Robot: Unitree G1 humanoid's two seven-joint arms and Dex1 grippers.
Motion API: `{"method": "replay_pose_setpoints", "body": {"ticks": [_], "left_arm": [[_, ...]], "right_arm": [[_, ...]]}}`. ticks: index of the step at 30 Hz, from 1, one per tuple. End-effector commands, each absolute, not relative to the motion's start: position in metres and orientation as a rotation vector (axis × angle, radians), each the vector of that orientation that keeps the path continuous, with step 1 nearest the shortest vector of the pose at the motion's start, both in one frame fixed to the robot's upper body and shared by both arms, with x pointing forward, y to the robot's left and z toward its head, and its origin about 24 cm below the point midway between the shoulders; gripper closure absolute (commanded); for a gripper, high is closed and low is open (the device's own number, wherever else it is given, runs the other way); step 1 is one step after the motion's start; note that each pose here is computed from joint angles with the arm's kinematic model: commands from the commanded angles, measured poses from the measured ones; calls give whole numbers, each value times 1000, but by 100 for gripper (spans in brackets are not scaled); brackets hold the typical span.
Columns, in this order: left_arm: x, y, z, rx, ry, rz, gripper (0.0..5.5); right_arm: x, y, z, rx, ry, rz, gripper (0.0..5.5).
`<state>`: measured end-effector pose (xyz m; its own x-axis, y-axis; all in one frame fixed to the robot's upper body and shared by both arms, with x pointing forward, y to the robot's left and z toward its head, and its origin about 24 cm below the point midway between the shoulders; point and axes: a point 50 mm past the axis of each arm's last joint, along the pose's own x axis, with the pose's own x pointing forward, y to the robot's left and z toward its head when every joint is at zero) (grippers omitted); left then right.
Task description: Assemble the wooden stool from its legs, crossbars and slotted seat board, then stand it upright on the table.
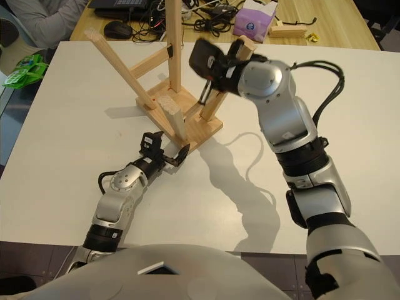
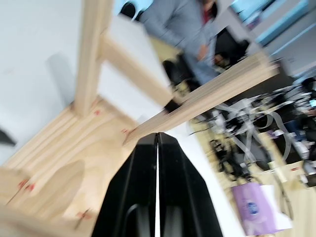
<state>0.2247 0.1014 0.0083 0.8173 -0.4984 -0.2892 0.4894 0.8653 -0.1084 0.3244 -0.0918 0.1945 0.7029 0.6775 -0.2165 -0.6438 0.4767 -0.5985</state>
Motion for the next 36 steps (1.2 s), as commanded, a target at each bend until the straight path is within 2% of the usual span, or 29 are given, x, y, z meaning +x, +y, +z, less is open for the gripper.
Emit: {"method": "replay_pose_setpoints", "body": {"ticks": [1, 4, 6, 12, 15, 17, 20, 23, 25, 31, 36], "left_arm": [[222, 107, 0, -8, 367, -514, 10], [223, 106, 0, -5, 369, -520, 10], [222, 105, 0, -4, 370, -528, 10], [223, 105, 1, 1, 373, -539, 10], [223, 104, 1, 0, 372, -544, 10], [222, 104, 1, 0, 372, -544, 10], [222, 103, 1, -2, 372, -543, 10], [222, 103, 0, -2, 372, -543, 10], [223, 103, 1, -1, 370, -543, 10], [224, 104, 1, 1, 368, -544, 10], [224, 105, 3, 3, 361, -548, 10]], "right_arm": [[323, -78, 241, -577, -248, 745, 547], [316, -64, 268, -280, -379, 737, 547], [314, -58, 260, -151, -340, 751, 547], [322, -62, 186, 64, -5, 713, 547], [316, -67, 121, 112, 320, 768, 547], [309, -76, 83, 89, 470, 770, 547], [308, -85, 61, 55, 523, 749, 547], [313, -81, 74, 62, 424, 756, 547], [318, -77, 94, 72, 314, 764, 547], [318, -71, 173, 175, -3, 792, 547], [304, -78, 233, 230, -298, 817, 547]]}}
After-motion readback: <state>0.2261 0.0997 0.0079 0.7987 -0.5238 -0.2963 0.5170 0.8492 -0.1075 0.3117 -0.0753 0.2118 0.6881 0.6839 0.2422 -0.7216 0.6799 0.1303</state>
